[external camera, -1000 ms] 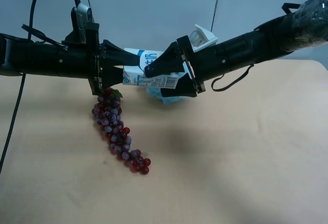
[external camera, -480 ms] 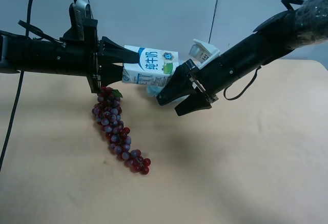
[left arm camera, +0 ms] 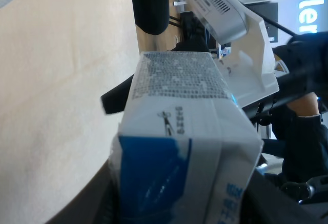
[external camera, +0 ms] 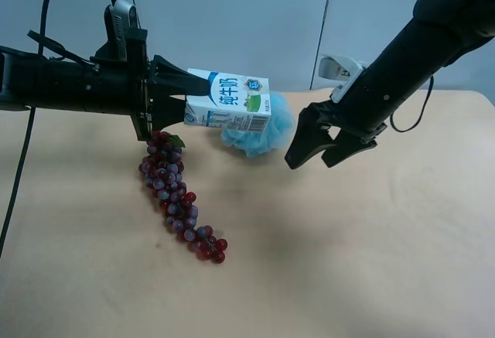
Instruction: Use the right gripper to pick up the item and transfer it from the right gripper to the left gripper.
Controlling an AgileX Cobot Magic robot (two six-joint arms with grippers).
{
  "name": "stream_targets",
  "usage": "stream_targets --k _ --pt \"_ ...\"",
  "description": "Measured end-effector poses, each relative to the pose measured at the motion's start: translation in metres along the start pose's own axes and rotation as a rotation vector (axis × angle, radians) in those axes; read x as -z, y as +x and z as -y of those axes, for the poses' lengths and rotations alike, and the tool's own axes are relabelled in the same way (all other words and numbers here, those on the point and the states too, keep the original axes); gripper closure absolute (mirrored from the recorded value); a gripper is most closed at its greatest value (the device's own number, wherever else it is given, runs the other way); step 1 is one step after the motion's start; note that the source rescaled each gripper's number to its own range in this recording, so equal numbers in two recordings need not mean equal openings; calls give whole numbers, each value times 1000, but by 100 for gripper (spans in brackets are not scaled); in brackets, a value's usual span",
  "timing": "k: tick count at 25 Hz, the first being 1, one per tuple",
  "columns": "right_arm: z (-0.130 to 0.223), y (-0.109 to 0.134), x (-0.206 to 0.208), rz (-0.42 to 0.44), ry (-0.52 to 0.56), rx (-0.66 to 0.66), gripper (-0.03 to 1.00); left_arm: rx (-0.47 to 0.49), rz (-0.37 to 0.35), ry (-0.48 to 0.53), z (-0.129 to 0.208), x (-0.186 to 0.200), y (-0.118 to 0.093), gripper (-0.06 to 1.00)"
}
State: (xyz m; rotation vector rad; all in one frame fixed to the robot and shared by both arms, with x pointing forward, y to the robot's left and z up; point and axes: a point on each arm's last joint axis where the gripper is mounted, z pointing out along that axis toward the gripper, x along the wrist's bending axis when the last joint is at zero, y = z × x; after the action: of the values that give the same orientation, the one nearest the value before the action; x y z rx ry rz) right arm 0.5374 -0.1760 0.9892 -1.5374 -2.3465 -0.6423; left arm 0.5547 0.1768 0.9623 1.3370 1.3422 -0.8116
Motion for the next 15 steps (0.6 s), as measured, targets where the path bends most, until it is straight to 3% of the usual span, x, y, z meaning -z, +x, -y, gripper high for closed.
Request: stream_targets --k 9,15 --pt "13 -3 60 392 -125 40 17 -5 2 -2 0 1 -2 93" --pt "37 10 107 550 -179 58 16 -5 2 -2 0 1 -2 93"
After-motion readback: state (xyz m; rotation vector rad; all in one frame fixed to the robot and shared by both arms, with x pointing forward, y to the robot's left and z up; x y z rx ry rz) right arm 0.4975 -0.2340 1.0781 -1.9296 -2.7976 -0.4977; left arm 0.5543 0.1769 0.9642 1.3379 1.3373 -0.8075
